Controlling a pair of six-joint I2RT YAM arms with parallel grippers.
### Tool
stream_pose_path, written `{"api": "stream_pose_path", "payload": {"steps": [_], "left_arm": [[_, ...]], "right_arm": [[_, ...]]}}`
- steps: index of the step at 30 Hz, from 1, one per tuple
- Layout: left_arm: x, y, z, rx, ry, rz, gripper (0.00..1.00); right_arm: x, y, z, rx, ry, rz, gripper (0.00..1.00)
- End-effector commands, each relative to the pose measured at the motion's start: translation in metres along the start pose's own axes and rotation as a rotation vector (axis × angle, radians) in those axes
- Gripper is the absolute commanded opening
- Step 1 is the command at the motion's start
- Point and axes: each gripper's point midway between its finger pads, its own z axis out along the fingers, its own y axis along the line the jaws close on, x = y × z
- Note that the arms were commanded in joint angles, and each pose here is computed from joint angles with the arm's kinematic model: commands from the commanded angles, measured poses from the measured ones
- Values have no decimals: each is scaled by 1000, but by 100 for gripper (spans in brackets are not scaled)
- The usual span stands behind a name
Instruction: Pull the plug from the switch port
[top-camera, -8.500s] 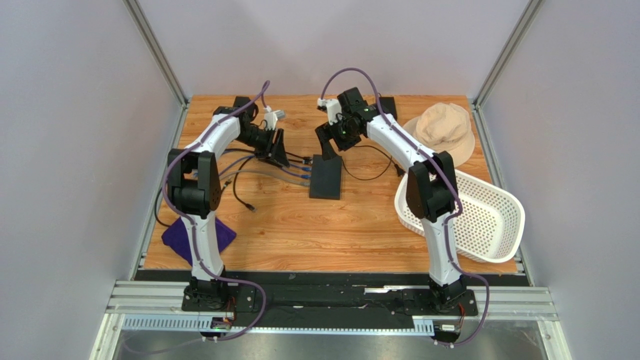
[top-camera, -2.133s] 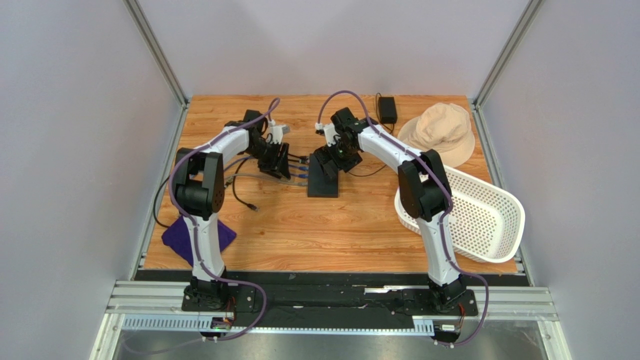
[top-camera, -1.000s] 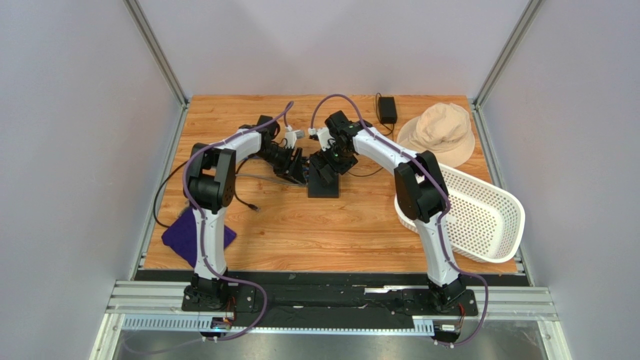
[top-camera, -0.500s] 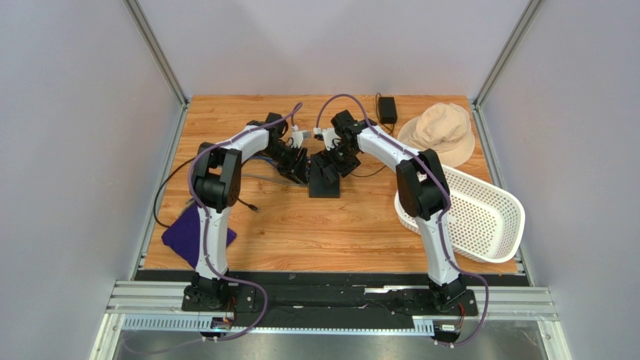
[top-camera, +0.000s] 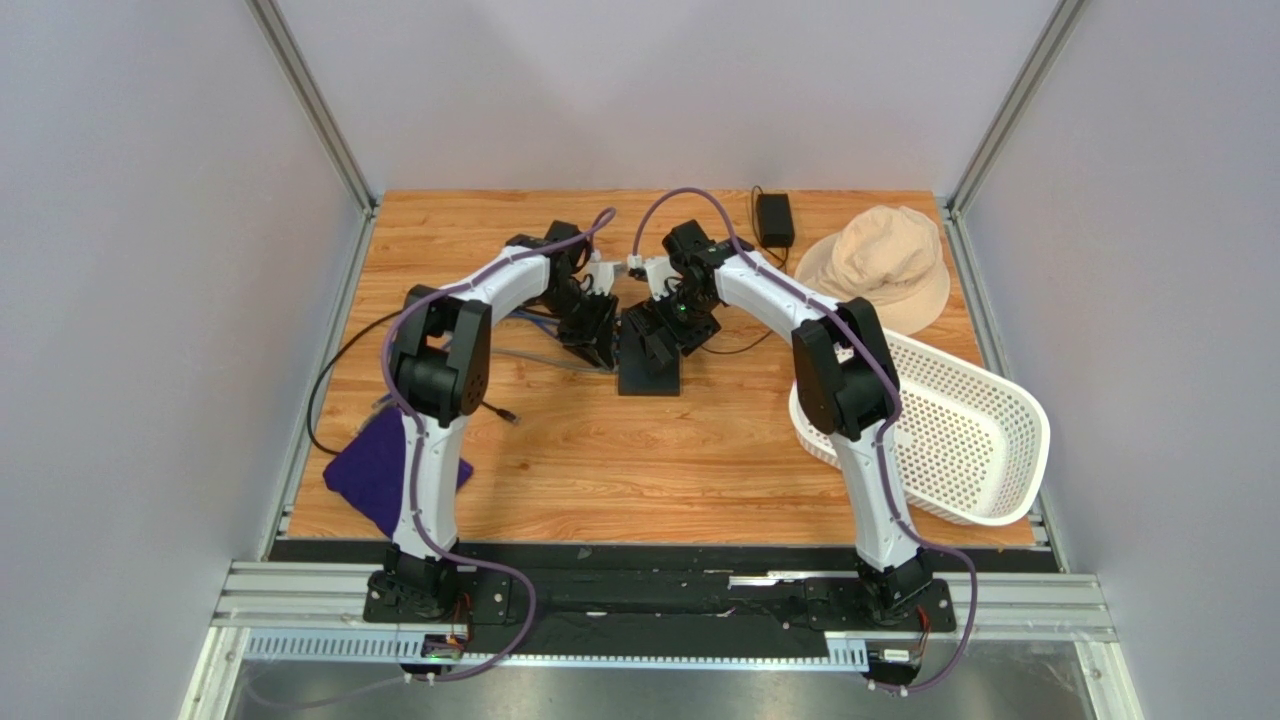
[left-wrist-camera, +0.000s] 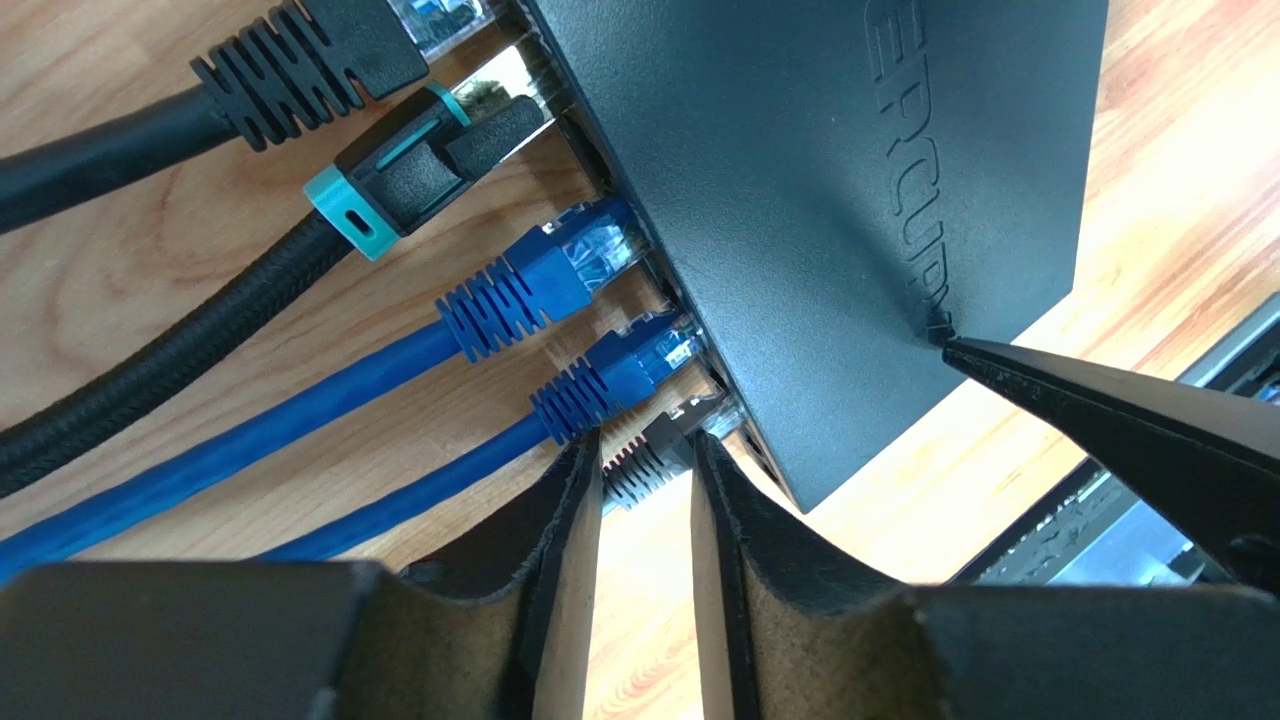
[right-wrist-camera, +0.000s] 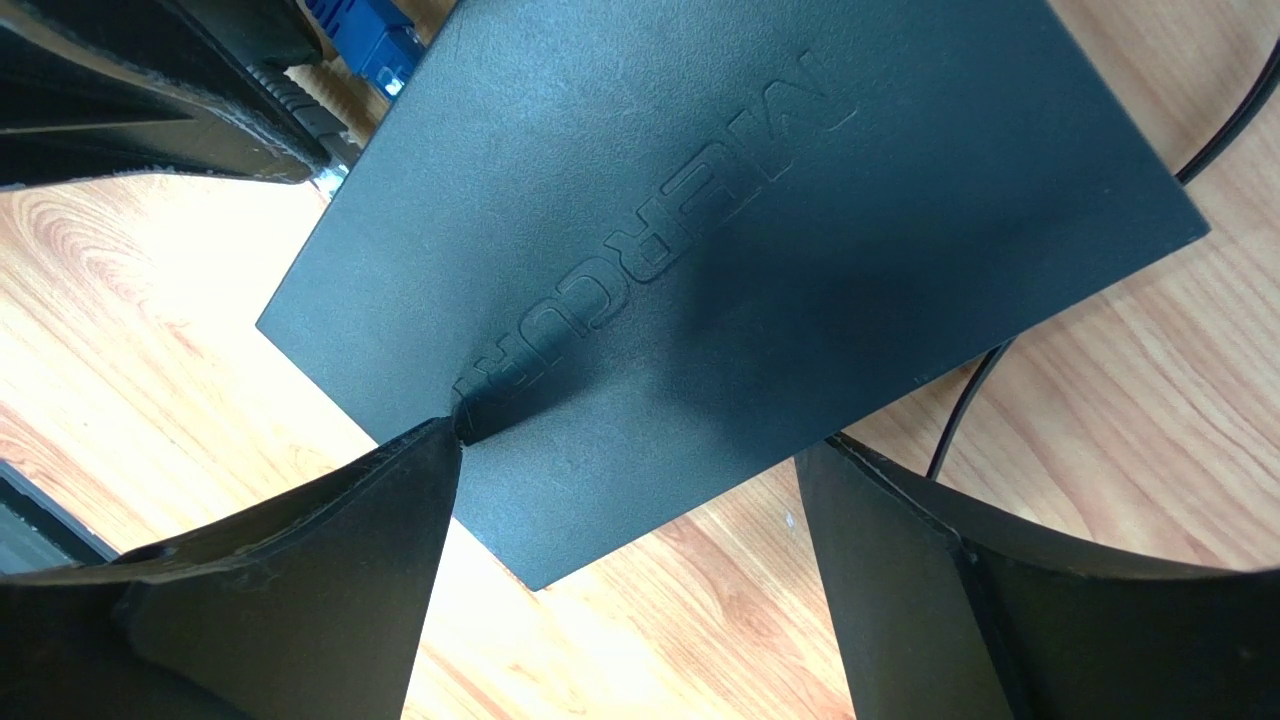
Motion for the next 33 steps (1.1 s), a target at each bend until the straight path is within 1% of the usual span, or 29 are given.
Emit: {"api": "stream_pose_path", "payload": {"steps": [1,3,4,6,9,10,13,16,24,27,30,33], "left_arm": [[17,30,11,-163,76,-45,26],[16,33,10,-181,76,-47,21],[18,35,8,-197,82,-51,15],[19,36,7,-204,89,-52,11],[26,35,5,-204,107,-46,1],[27,36,5,-207,108,-39,0],[39,36,5,-207,134,-40,0],[52,34,7,-173,174,-27,0],[49,29,1,-172,152,-17,0],[47,29,-3,-196,146,-13,0],[48,30,-2,-209,152,-12,0],[47,30,-2,-218,158,-14,0]], "right_arm": [[3,1,8,-14,12,23,89],[3,0,8,-7,13,27,89],[3,0,7,-5,12,27,89],[4,-1,8,1,16,26,89],[4,-1,6,4,15,22,89],[4,-2,5,6,12,23,89],[5,-3,5,10,13,22,90],[6,-4,4,16,15,23,90],[21,-12,5,43,47,26,90],[23,-10,4,39,50,27,90],[22,-12,5,50,50,29,90],[31,-17,8,75,75,30,90]]}}
